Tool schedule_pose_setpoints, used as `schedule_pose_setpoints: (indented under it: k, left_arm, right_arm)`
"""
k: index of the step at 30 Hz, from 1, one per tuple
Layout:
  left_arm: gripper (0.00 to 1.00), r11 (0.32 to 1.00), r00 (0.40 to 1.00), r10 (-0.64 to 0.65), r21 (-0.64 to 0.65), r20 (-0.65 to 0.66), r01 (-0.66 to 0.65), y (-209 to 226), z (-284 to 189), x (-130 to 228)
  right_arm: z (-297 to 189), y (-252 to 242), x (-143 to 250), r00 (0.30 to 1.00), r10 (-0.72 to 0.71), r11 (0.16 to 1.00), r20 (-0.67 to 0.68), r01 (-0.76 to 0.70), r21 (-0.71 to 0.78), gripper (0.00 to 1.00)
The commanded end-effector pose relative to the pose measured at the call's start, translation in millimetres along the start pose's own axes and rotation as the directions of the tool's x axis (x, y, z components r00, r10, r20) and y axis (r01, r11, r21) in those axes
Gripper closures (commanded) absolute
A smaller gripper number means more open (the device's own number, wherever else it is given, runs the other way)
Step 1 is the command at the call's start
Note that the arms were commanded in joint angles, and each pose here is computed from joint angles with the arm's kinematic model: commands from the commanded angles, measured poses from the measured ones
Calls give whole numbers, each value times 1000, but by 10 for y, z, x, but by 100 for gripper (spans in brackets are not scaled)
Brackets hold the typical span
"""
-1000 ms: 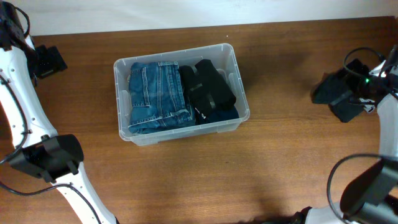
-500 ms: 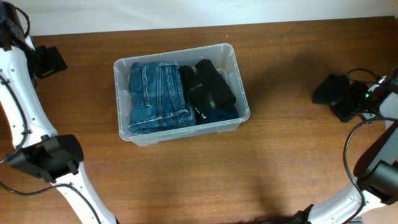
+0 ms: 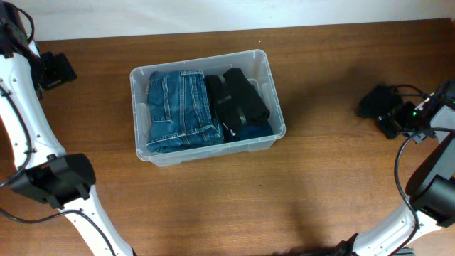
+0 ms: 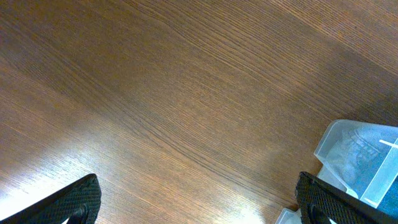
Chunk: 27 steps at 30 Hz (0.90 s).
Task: Pack container
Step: 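Grasp the second black garment with the right gripper and lift it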
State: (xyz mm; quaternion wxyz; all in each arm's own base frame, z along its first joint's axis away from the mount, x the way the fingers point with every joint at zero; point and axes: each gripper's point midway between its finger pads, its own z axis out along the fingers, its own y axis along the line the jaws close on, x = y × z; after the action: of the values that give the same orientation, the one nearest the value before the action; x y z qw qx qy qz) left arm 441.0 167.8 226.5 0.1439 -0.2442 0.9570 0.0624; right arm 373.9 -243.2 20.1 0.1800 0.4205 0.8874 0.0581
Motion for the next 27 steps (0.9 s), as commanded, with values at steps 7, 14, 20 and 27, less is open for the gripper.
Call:
schedule_pose_setpoints:
  k: [7,14,20,27]
  left_arm:
    - [1,1000,1000,-9,6,18,9,3,-55,-23]
    - [1,1000,1000,-9,6,18,9,3,-55,-23]
    - [1,1000,1000,-9,6,17,9,3,-55,-22]
    - [1,1000,1000,-9,6,18,9,3,-55,-23]
  right_arm:
    - [-789,908,-101,996,-69,902,50,83,-423,96]
    - [-2018,1954,245,889,-332,656,315,458,-600,96]
    - [-2589,2914,1173,768,-494,409,408,620,-670,96]
    - [-3079,3720,1891,733,-481,202,482,627,-752,96]
